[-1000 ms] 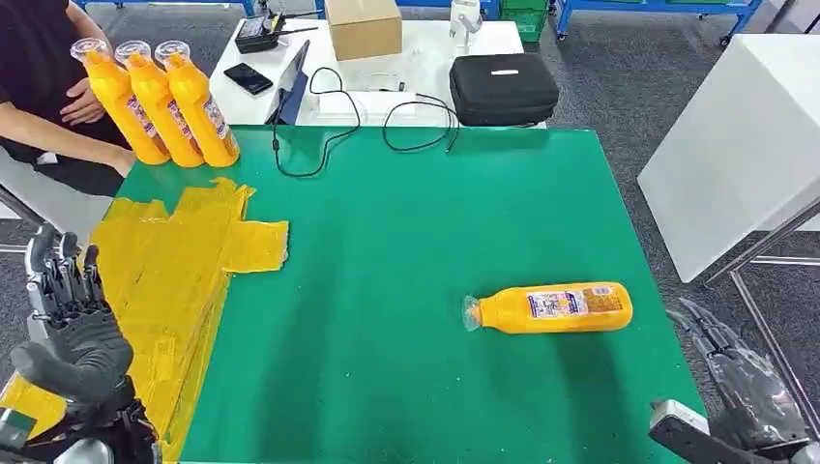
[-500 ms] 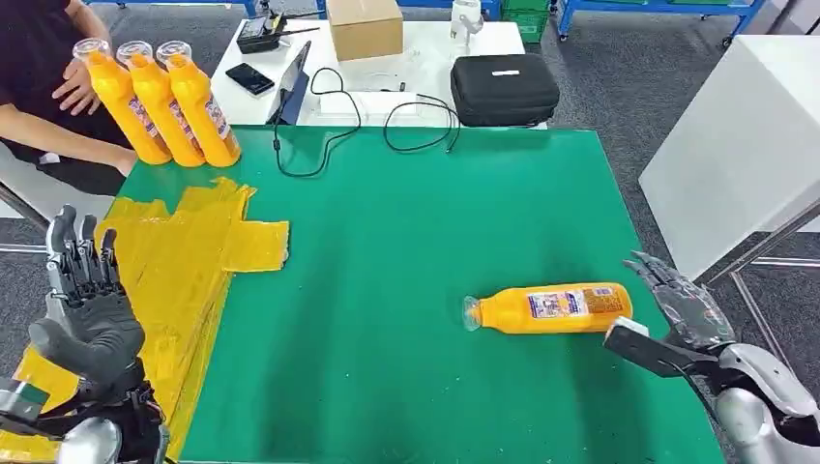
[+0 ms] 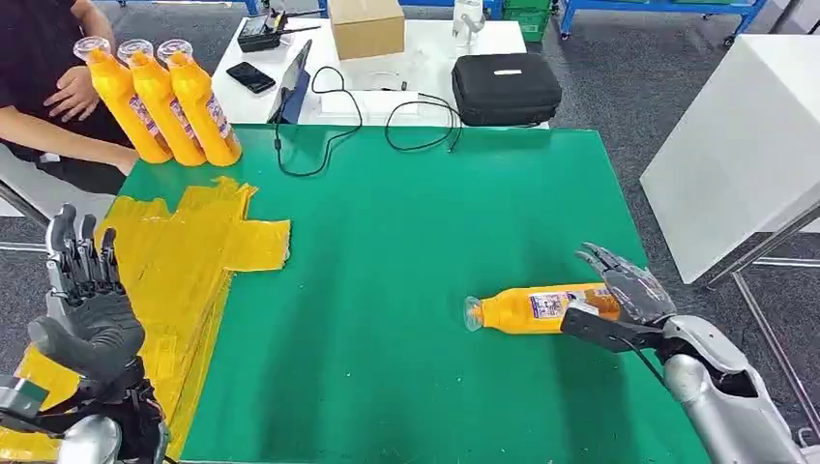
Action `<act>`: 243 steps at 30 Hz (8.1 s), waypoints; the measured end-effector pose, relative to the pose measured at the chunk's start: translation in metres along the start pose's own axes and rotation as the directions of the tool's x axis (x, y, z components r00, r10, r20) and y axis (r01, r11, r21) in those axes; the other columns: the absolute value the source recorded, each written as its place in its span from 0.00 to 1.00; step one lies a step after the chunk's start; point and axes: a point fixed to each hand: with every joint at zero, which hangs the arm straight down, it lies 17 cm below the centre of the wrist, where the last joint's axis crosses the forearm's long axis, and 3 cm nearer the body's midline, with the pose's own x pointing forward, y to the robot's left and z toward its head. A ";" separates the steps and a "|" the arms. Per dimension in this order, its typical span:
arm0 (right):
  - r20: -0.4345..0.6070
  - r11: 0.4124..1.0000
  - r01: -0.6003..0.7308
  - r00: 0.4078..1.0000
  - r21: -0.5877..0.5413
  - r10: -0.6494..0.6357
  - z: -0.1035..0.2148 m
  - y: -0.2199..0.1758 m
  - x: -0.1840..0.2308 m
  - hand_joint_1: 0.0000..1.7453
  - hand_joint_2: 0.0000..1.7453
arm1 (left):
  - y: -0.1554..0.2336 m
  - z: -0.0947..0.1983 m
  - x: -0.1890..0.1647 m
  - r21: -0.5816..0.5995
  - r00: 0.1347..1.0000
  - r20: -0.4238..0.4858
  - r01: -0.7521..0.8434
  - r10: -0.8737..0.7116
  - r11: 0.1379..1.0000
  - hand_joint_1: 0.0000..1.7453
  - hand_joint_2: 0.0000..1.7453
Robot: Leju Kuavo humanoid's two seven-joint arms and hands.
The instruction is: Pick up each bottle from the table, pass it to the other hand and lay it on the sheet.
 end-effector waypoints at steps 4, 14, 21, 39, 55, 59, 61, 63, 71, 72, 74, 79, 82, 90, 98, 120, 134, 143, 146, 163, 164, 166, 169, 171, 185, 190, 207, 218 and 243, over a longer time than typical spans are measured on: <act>0.009 0.999 0.014 1.000 0.045 -0.014 -0.001 0.009 0.002 0.00 1.00 | 0.001 0.000 0.001 0.005 1.000 0.001 -0.015 0.015 1.000 0.00 0.00; -0.066 0.970 -0.031 0.997 0.240 0.048 0.022 0.024 -0.041 0.00 1.00 | 0.004 0.001 0.000 0.015 0.999 -0.001 -0.048 0.048 0.999 0.00 0.00; -0.195 0.902 -0.096 0.961 0.422 0.194 0.058 0.041 -0.098 1.00 1.00 | 0.006 0.000 0.001 0.022 0.998 0.000 -0.059 0.059 0.998 0.00 0.00; -0.221 0.897 -0.142 0.942 0.419 0.253 0.057 0.049 -0.121 0.00 1.00 | 0.010 0.000 0.000 0.025 0.997 -0.002 -0.078 0.078 0.997 0.00 0.00; -0.229 0.926 -0.143 0.945 0.350 0.232 0.019 0.064 -0.101 0.00 1.00 | 0.013 -0.001 0.005 0.025 0.997 0.012 -0.081 0.081 0.996 0.00 0.00; -0.231 0.926 -0.138 0.946 0.350 0.228 0.018 0.065 -0.101 0.00 1.00 | 0.013 -0.001 0.005 0.025 0.997 0.013 -0.081 0.081 0.996 0.00 0.00; -0.232 0.927 -0.137 0.946 0.350 0.227 0.017 0.065 -0.101 0.00 1.00 | 0.014 -0.001 0.006 0.025 0.997 0.013 -0.081 0.080 0.996 0.00 0.00; -0.232 0.927 -0.135 0.946 0.350 0.226 0.017 0.065 -0.100 0.00 1.00 | 0.014 -0.001 0.006 0.026 0.997 0.013 -0.080 0.080 0.996 0.00 0.00; -0.231 0.928 -0.133 0.947 0.349 0.223 0.016 0.066 -0.099 0.00 1.00 | 0.015 -0.001 0.006 0.027 0.997 0.014 -0.078 0.078 0.997 0.00 0.00; -0.229 0.928 -0.135 0.947 0.348 0.224 0.015 0.066 -0.098 0.00 0.00 | 0.015 -0.001 0.006 0.028 0.997 0.013 -0.078 0.077 0.997 0.00 0.00; -0.225 0.928 -0.139 0.948 0.345 0.226 0.014 0.067 -0.097 0.00 0.00 | 0.015 -0.001 0.006 0.028 0.997 0.013 -0.077 0.076 0.997 0.00 0.00; -0.200 0.934 -0.135 0.957 0.332 0.209 0.009 0.074 -0.085 0.00 1.00 | 0.016 -0.001 0.006 0.031 0.997 0.015 -0.074 0.074 0.997 0.00 0.00; -0.173 0.938 -0.114 0.969 0.327 0.178 0.007 0.076 -0.075 0.00 1.00 | 0.018 0.000 0.007 0.034 0.997 0.015 -0.071 0.070 0.997 0.00 0.00; -0.061 0.937 -0.043 0.996 0.347 0.068 0.022 0.081 -0.033 0.00 1.00 | 0.021 0.003 0.009 0.039 0.998 0.018 -0.067 0.067 0.997 0.00 0.00; -0.036 0.936 -0.054 0.997 0.348 0.070 0.031 0.082 -0.027 0.00 1.00 | 0.023 0.004 0.009 0.042 0.998 0.020 -0.066 0.065 0.997 0.00 0.00; -0.081 0.918 -0.096 0.987 0.384 0.138 0.043 0.094 -0.041 1.00 1.00 | 0.026 0.004 0.012 0.054 0.997 0.029 -0.076 0.075 0.996 0.00 0.00; -0.101 0.921 -0.076 0.987 0.382 0.124 0.038 0.102 -0.042 1.00 1.00 | 0.026 0.003 0.012 0.053 0.997 0.029 -0.077 0.075 0.996 0.00 0.00; -0.112 0.928 -0.054 0.988 0.370 0.102 0.038 0.116 -0.037 1.00 1.00 | 0.026 0.003 0.012 0.056 0.996 0.030 -0.080 0.078 0.995 0.00 0.00; -0.115 0.932 -0.042 0.989 0.360 0.089 0.035 0.120 -0.034 1.00 1.00 | 0.026 0.002 0.014 0.057 0.996 0.034 -0.081 0.079 0.995 0.00 0.00; -0.051 0.928 0.343 0.939 0.147 -0.339 0.037 0.133 0.035 1.00 1.00 | 0.028 0.012 0.005 0.078 0.995 -0.024 -0.095 0.097 0.992 0.00 0.00; -0.039 0.918 0.372 0.928 0.138 -0.371 0.038 0.132 0.041 1.00 1.00 | 0.028 0.012 0.005 0.077 0.994 -0.027 -0.100 0.102 0.992 0.00 1.00; -0.008 0.892 0.439 0.898 0.112 -0.441 0.036 0.127 0.054 1.00 1.00 | 0.024 0.013 -0.001 0.066 0.988 -0.062 -0.140 0.144 0.988 0.00 1.00; 0.047 0.846 0.530 0.845 0.058 -0.533 0.029 0.113 0.073 1.00 1.00 | 0.013 0.020 -0.015 0.041 0.962 -0.145 -0.228 0.232 0.973 0.00 1.00; 0.085 0.815 0.579 0.811 0.019 -0.578 0.022 0.101 0.086 1.00 1.00 | 0.007 0.027 -0.021 0.034 0.946 -0.180 -0.267 0.269 0.963 0.00 1.00; 0.416 0.682 0.730 0.636 -0.051 -0.650 -0.039 -0.020 0.224 1.00 1.00 | -0.039 0.050 -0.038 0.003 0.869 -0.307 -0.407 0.388 0.913 0.00 1.00; 0.427 0.678 0.734 0.627 -0.044 -0.651 -0.040 -0.022 0.231 1.00 1.00 | -0.040 0.051 -0.038 0.004 0.867 -0.309 -0.410 0.391 0.912 0.00 1.00; 0.524 0.663 0.743 0.533 0.085 -0.664 -0.063 -0.043 0.341 1.00 1.00 | -0.068 0.050 -0.041 0.058 0.840 -0.307 -0.453 0.447 0.890 0.00 1.00; 0.534 0.703 0.674 0.518 0.226 -0.668 -0.065 -0.003 0.447 1.00 1.00 | -0.089 0.047 -0.036 0.054 0.802 -0.316 -0.518 0.506 0.854 0.00 1.00; 0.535 0.725 0.618 0.518 0.306 -0.667 -0.057 0.022 0.493 1.00 1.00 | -0.098 0.049 -0.035 0.067 0.775 -0.319 -0.556 0.546 0.828 0.00 1.00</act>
